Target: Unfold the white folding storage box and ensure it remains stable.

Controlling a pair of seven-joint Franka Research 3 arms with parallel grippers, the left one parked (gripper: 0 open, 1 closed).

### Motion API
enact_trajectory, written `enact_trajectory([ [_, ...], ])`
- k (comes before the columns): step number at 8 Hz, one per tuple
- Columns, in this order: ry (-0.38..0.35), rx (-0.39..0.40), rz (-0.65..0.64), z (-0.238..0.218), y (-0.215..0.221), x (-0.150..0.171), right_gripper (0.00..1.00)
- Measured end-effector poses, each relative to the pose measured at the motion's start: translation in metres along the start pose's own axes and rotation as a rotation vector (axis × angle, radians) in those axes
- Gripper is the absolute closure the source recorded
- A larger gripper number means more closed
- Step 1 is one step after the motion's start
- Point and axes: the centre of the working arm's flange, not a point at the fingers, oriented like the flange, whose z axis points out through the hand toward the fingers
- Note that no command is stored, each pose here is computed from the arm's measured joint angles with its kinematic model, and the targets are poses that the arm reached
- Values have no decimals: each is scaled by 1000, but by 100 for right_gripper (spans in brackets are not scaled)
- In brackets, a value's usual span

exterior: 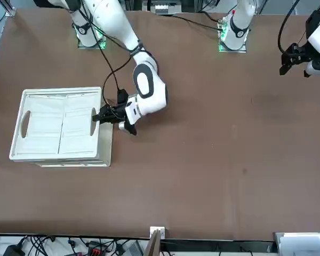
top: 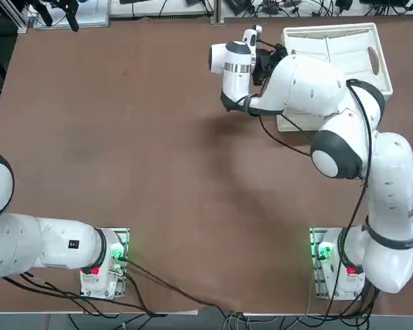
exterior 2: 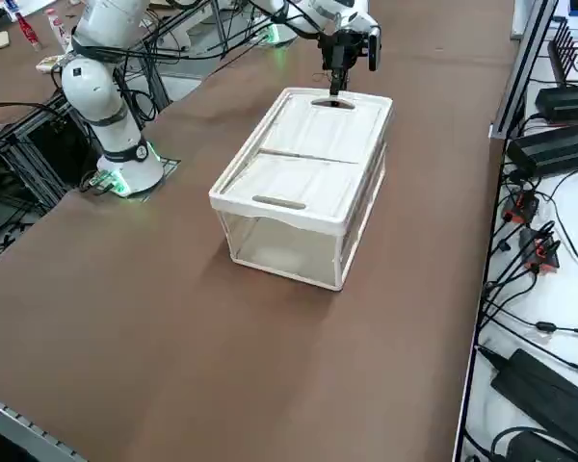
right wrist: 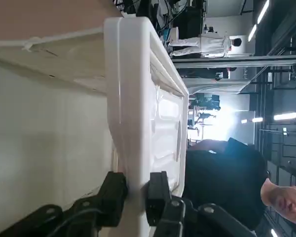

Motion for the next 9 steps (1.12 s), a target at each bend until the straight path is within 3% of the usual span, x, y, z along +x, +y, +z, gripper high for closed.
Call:
enact_trajectory([
  [9, -5, -6, 0, 0, 0, -1, 74],
])
